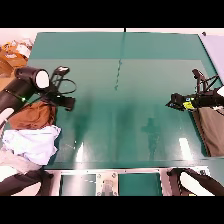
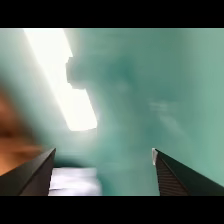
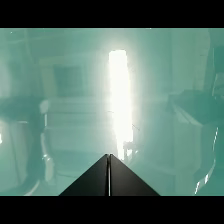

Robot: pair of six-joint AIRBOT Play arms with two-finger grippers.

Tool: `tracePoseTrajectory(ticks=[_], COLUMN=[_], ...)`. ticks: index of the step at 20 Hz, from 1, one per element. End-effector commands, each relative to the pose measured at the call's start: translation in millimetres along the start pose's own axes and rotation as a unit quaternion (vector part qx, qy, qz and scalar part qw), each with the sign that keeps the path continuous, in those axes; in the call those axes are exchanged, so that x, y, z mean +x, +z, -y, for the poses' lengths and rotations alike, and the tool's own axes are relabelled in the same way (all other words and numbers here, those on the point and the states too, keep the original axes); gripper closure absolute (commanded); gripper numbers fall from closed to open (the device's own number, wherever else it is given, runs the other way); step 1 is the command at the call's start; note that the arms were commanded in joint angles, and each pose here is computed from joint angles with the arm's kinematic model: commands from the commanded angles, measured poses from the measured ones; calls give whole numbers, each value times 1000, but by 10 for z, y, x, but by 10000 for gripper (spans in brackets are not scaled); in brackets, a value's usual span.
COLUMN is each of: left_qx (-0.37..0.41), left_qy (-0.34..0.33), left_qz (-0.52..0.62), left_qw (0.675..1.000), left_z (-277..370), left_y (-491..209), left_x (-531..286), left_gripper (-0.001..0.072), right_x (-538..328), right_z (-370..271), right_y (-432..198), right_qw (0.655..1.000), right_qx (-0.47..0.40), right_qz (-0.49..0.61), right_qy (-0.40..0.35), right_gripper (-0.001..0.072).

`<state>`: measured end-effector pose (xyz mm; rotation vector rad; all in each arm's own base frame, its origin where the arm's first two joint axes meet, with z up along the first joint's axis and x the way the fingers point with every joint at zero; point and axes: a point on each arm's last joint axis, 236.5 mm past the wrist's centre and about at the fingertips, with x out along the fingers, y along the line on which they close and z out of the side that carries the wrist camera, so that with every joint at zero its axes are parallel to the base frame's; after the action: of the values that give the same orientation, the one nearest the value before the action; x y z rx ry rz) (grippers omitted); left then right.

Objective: Fold the shirts.

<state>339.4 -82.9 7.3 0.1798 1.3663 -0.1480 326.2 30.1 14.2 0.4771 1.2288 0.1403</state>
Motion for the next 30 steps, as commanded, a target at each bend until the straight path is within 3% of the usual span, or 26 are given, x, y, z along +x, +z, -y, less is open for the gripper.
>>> tracePoseTrajectory(ticks=[1,5,9,10,11,12,17,20,24,30], left_qx=[-46,-133,-178,-165,-154,-141,-122,-87,20,119], left_qy=[139,126,55,39,37,36,37,18,-87,-234], left_qz=[-12,-38,-1,-11,-24,-28,-22,64,185,202], left_qw=[989,982,983,985,987,989,992,994,979,944], left_z=[-982,-1447,-1386,-1313,-1301,-1301,-1356,-1010,310,2113], left_y=[-90,-439,-460,-491,-529,-537,-153,567,1197,934], left_x=[-73,229,862,970,1014,997,391,-351,-1385,-1643], left_gripper=[-5,-4,-2,131,489,687,690,689,690,686], right_x=[0,0,0,0,0,-1,1,6,-4,-13], right_z=[-3,-3,-3,-3,-1,0,-1,-63,-48,-55], right_y=[-2,-2,-2,-2,3,8,9,138,271,326], right_qw=[1000,1000,1000,1000,1000,1000,1000,999,998,998], right_qx=[0,0,0,0,0,0,0,9,10,12], right_qz=[0,0,0,0,1,2,2,28,56,68], right_qy=[0,0,0,0,0,0,0,14,11,13], right_gripper=[690,690,690,690,690,690,690,690,690,690])
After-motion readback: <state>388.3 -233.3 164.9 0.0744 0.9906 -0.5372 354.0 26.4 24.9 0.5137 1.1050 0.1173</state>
